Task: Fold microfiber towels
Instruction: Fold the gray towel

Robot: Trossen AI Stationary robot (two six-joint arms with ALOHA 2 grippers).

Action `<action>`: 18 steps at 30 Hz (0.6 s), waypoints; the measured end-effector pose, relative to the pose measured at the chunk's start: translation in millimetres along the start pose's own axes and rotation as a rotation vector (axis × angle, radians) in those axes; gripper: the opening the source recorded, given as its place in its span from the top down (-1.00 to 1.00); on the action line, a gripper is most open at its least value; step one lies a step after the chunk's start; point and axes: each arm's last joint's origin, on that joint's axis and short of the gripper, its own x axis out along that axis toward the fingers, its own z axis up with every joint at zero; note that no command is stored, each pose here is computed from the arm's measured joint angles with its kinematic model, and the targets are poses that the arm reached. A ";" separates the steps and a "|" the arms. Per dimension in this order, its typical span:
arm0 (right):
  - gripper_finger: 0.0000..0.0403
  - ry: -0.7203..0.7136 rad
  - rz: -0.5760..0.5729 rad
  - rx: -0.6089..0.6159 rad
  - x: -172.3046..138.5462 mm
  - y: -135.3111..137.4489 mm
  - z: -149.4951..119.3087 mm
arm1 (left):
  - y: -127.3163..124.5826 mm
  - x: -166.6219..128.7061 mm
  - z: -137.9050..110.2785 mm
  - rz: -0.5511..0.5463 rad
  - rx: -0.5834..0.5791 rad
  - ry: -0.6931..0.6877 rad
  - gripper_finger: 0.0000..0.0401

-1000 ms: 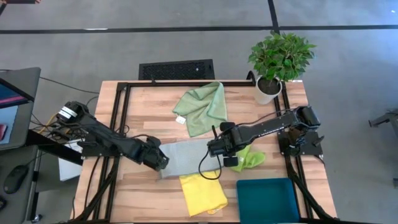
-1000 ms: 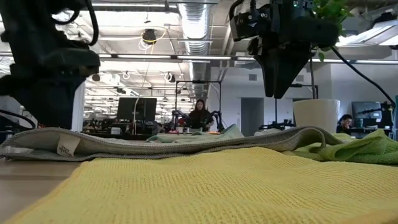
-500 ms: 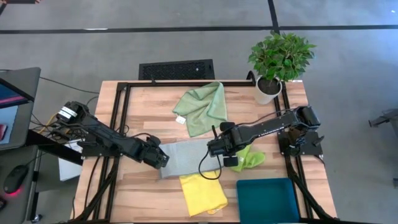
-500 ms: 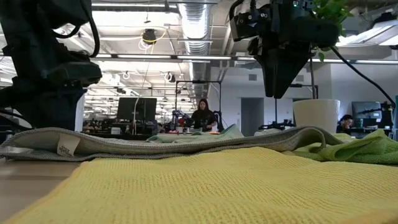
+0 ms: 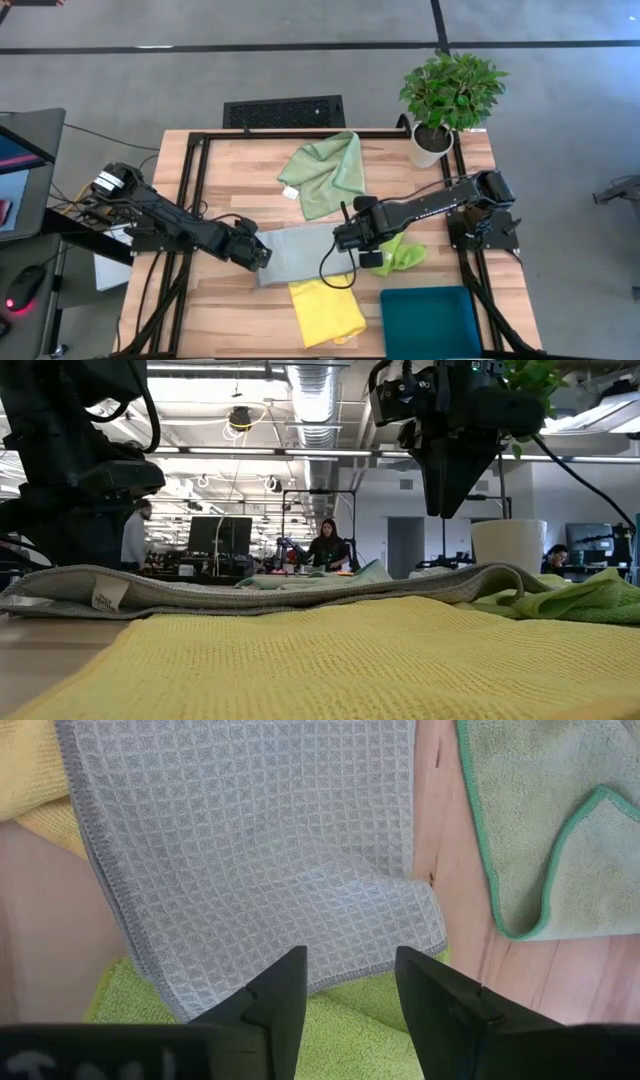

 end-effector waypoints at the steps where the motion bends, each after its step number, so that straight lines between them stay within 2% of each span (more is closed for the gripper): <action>1: 0.12 -0.002 0.000 0.001 0.0 0.0 0.2 | 0.0 0.0 0.0 0.000 -0.005 -0.001 0.28; 10: 0.12 -0.006 0.001 0.001 0.0 0.1 0.6 | -0.1 0.0 0.3 0.000 -0.032 -0.011 0.28; 18: 0.12 -0.008 0.001 0.002 -0.2 0.0 0.7 | -4.3 15.0 -4.4 0.042 -0.013 0.001 0.28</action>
